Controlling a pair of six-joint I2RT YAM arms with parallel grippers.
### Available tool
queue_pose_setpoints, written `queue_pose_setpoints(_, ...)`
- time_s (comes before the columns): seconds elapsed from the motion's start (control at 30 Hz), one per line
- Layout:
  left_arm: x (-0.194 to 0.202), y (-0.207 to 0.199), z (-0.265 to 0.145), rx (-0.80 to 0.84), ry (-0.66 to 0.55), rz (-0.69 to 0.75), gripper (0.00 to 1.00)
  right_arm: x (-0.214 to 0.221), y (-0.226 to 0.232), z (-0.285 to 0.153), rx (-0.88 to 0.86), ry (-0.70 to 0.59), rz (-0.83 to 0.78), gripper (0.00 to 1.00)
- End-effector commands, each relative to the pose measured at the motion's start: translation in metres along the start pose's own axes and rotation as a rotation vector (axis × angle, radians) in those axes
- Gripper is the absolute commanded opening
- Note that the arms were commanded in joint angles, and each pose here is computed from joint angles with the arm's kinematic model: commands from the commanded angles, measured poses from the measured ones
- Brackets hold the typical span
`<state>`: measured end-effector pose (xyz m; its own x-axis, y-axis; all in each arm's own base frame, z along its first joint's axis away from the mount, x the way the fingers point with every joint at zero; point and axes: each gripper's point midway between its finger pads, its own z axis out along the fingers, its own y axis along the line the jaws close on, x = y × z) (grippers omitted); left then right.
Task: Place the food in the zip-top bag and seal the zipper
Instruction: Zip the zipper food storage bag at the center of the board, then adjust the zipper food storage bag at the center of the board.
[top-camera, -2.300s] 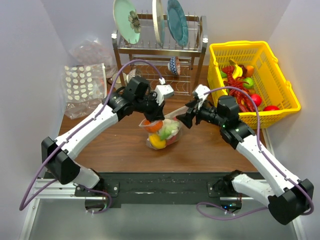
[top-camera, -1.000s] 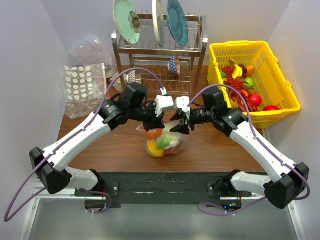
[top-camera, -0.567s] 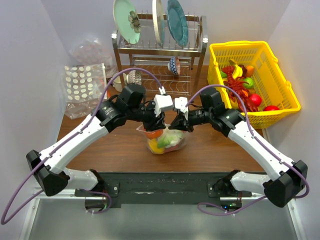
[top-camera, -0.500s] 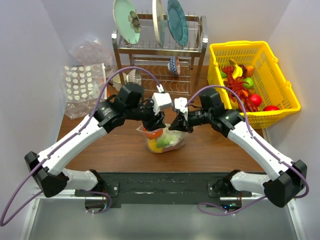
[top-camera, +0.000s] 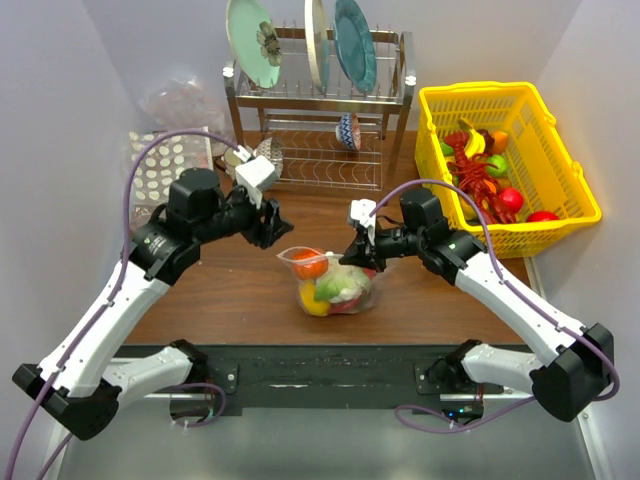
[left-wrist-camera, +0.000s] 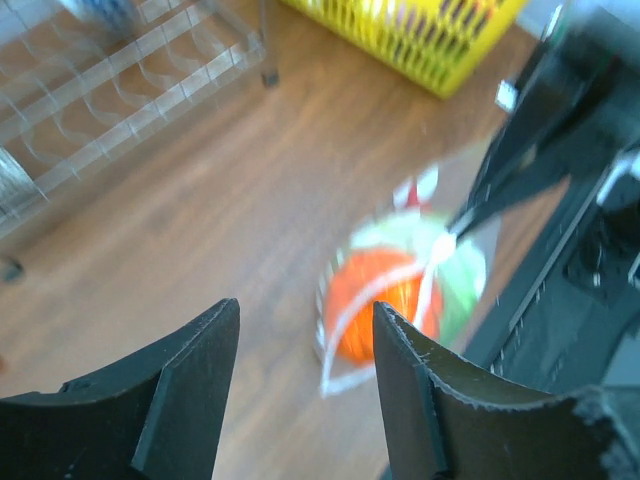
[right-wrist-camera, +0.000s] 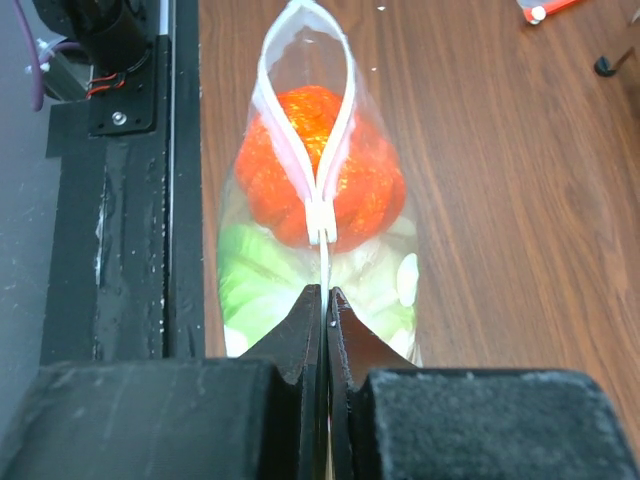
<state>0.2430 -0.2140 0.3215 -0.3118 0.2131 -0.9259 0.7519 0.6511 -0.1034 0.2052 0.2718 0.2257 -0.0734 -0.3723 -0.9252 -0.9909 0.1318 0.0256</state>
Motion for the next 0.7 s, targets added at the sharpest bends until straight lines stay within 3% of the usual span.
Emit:
queue_pose_setpoints(0.0, 0.039, -0.011, -0.005, 0.05, 0.06, -0.026, 0.6, -0.027, -0.005, -0.002, 0.024, -0.086, -0.065, 0.0)
queue_pose_setpoints(0.5, 0.08, -0.021, -0.001, 0.149, 0.053, 0.126, 0.6, -0.029, -0.002, -0.002, 0.004, -0.09, -0.07, 0.0)
queue_pose_setpoints(0.67, 0.088, -0.011, 0.005, 0.107, 0.026, 0.169, 0.59, -0.031, 0.0, -0.003, -0.003, -0.097, -0.078, 0.0)
